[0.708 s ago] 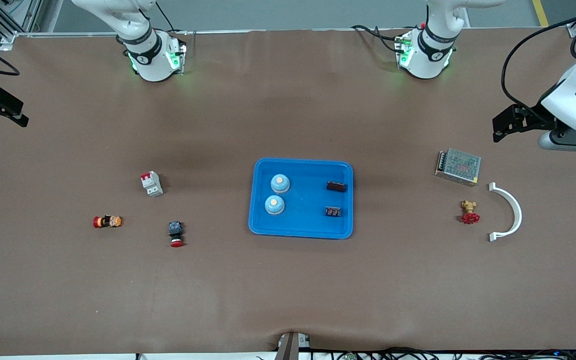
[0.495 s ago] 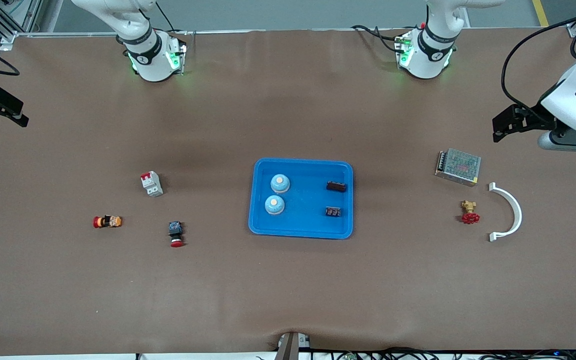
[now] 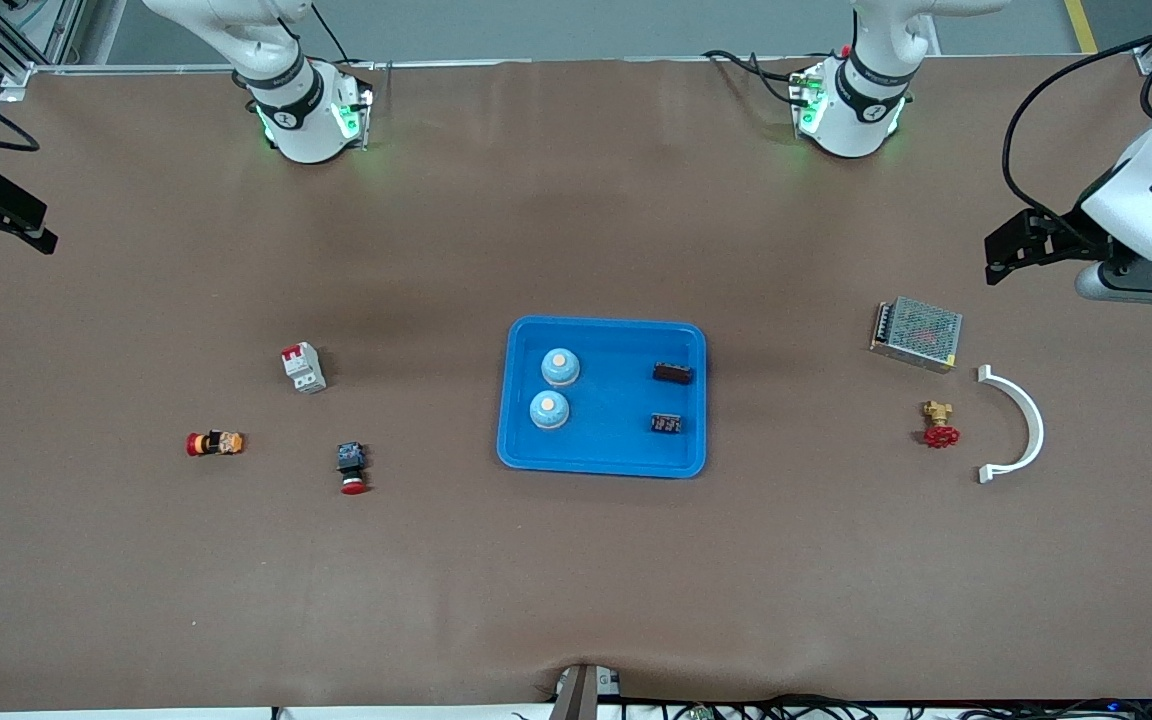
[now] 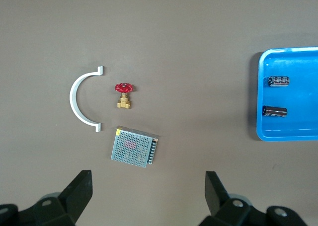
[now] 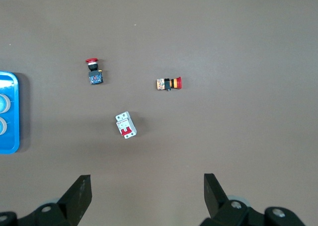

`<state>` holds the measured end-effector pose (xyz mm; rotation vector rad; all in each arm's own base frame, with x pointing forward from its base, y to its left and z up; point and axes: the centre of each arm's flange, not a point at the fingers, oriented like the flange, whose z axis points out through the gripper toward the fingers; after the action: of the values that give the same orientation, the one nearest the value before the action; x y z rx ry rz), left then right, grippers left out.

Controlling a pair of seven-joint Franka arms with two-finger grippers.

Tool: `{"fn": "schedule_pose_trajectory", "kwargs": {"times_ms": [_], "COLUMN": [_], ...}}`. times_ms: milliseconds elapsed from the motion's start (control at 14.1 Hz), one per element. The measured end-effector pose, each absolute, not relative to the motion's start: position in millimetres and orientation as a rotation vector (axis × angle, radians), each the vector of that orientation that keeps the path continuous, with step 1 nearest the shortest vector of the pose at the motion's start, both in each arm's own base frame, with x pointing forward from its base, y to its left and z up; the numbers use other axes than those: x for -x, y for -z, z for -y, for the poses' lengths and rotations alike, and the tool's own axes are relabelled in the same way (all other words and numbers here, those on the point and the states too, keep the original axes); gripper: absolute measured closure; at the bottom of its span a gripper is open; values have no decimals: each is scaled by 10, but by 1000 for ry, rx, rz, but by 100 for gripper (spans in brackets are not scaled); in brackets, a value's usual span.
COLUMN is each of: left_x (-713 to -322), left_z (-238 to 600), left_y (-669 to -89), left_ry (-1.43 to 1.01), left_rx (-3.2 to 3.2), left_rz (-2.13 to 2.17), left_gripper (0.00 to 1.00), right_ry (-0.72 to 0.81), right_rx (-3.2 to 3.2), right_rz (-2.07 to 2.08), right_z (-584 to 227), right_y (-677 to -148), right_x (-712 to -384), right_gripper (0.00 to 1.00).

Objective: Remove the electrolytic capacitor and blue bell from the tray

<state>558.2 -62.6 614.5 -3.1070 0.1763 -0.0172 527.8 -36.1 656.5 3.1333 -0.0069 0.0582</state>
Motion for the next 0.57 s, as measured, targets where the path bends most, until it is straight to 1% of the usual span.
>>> {"fn": "schedule_pose_trajectory", "kwargs": {"times_ms": [566], "left_x": [-5632], "left_z": [611], "left_y": [-6050], "left_ry": [-5], "left_rx": [3101], "left_rz": [-127], "left_gripper": [0], "right_ry": [-49], "right_rx": [-3134], "right_rz": [5], "right_z": [355], "right_y": [-6537], "right_x": [-5295], "right_gripper": [0]}}
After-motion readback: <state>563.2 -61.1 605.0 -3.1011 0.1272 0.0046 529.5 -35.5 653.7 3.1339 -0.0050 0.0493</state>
